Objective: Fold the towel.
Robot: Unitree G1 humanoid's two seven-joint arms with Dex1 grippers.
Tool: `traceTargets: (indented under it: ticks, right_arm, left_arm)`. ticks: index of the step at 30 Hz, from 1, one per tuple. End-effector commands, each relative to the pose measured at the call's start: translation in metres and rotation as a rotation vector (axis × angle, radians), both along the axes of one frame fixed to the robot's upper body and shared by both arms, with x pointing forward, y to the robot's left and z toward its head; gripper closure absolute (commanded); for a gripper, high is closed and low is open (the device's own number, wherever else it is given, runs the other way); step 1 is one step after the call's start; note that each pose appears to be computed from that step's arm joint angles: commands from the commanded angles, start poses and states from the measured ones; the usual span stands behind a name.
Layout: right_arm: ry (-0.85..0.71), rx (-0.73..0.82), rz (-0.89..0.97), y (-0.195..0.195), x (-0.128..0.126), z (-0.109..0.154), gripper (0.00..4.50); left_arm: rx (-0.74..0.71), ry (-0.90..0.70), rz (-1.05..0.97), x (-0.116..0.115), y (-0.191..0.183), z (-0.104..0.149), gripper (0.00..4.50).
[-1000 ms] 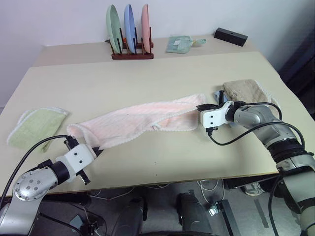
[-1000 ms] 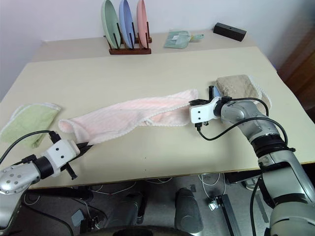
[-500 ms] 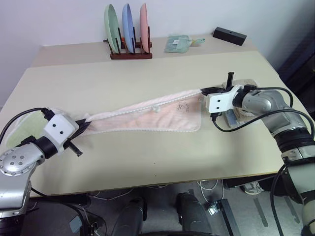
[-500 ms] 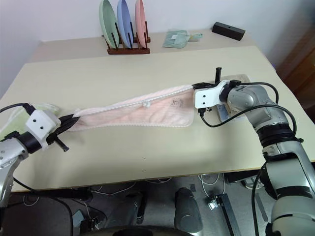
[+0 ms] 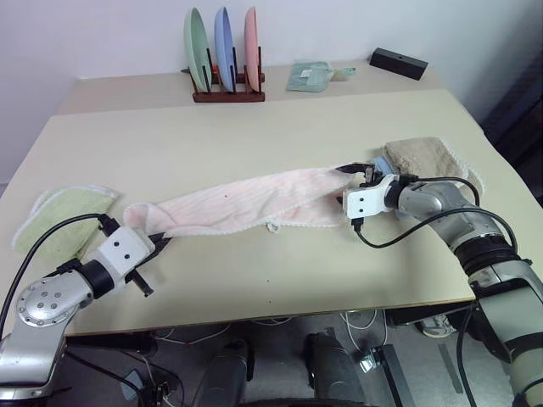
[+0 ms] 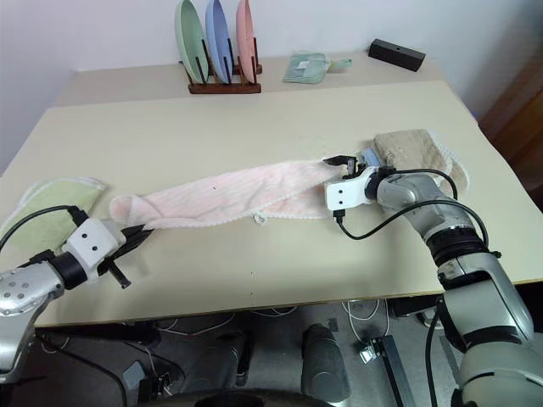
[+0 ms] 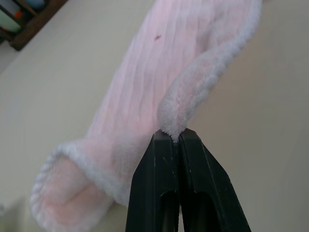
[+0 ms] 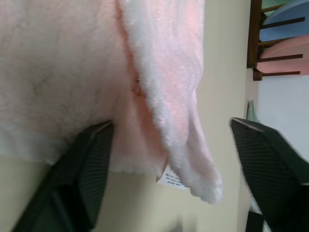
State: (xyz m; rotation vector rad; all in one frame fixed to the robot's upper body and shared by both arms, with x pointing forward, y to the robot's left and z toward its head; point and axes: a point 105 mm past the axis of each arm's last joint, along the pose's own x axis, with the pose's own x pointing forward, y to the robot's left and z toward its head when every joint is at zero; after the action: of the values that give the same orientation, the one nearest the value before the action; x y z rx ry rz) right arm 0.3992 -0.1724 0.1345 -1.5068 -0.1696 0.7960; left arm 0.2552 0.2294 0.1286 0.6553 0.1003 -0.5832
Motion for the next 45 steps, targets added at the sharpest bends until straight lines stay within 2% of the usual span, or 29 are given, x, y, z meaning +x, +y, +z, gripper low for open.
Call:
traceTargets:
  ticks: [1, 7, 8, 9, 14, 15, 21, 23, 25, 26, 27, 29, 30, 32, 34, 37, 40, 42, 45]
  right_arm:
    - [-0.086, -0.014, -0.020, 0.000, 0.012, 0.010, 0.76]
    - [-0.150, -0.022, -0.047, 0.001, 0.026, 0.015, 0.76]
    - [-0.153, -0.021, -0.045, 0.002, 0.027, 0.015, 1.28]
    - [-0.157, -0.019, -0.041, 0.003, 0.028, 0.016, 1.60]
    - [-0.167, -0.016, -0.030, 0.005, 0.028, 0.018, 4.14]
    - [-0.172, -0.011, -0.027, 0.005, 0.028, 0.019, 4.44]
    - [-0.225, 0.075, -0.038, -0.001, 0.028, 0.058, 4.44]
    - [-0.268, 0.115, -0.065, -0.005, 0.034, 0.086, 4.44]
    - [-0.354, 0.143, -0.103, -0.009, 0.040, 0.128, 4.44]
    - [-0.382, 0.148, -0.114, -0.010, 0.042, 0.140, 4.44]
    - [-0.433, 0.165, -0.133, -0.012, 0.044, 0.162, 4.44]
    - [-0.497, 0.188, -0.155, -0.014, 0.044, 0.188, 4.44]
    - [-0.552, 0.218, -0.162, -0.015, 0.041, 0.213, 4.44]
    - [-0.610, 0.254, -0.155, -0.015, 0.035, 0.242, 4.44]
    - [-0.608, 0.266, -0.129, -0.013, 0.029, 0.252, 4.44]
    - [-0.532, 0.256, -0.085, -0.012, 0.024, 0.244, 4.44]
    - [-0.289, 0.219, -0.003, -0.011, 0.012, 0.196, 4.44]
    - [-0.199, 0.210, 0.021, -0.010, 0.003, 0.178, 4.44]
    - [0.115, 0.181, 0.055, -0.011, -0.027, 0.110, 4.44]
  left_arm:
    - [0.000, -0.027, -0.010, -0.001, -0.006, 0.006, 4.50]
    - [-0.009, -0.023, -0.015, -0.001, -0.009, 0.004, 4.50]
    - [-0.010, -0.022, -0.015, -0.001, -0.009, 0.004, 4.50]
    - [-0.010, -0.020, -0.015, -0.001, -0.008, 0.004, 4.50]
    - [-0.006, -0.015, -0.008, -0.003, -0.006, 0.003, 4.50]
    - [-0.005, -0.014, -0.005, -0.003, -0.005, 0.003, 4.50]
    - [0.006, -0.104, 0.047, 0.014, 0.011, 0.024, 4.50]
    - [-0.006, -0.189, 0.076, 0.038, 0.018, 0.047, 4.50]
    - [-0.011, -0.346, 0.147, 0.073, 0.032, 0.091, 4.50]
    - [-0.020, -0.392, 0.170, 0.083, 0.036, 0.106, 4.50]
    - [-0.037, -0.469, 0.204, 0.095, 0.042, 0.131, 4.50]
    - [-0.053, -0.569, 0.246, 0.107, 0.050, 0.163, 4.50]
    - [-0.080, -0.646, 0.285, 0.114, 0.057, 0.192, 4.50]
    - [-0.109, -0.734, 0.320, 0.117, 0.066, 0.227, 4.50]
    - [-0.092, -0.754, 0.300, 0.117, 0.068, 0.238, 4.50]
    - [-0.033, -0.698, 0.241, 0.115, 0.068, 0.223, 4.50]
    - [0.000, -0.486, 0.145, 0.098, 0.070, 0.169, 4.50]
    - [0.010, -0.387, 0.110, 0.087, 0.068, 0.147, 4.50]
    - [0.052, -0.067, 0.019, 0.037, 0.063, 0.078, 4.50]
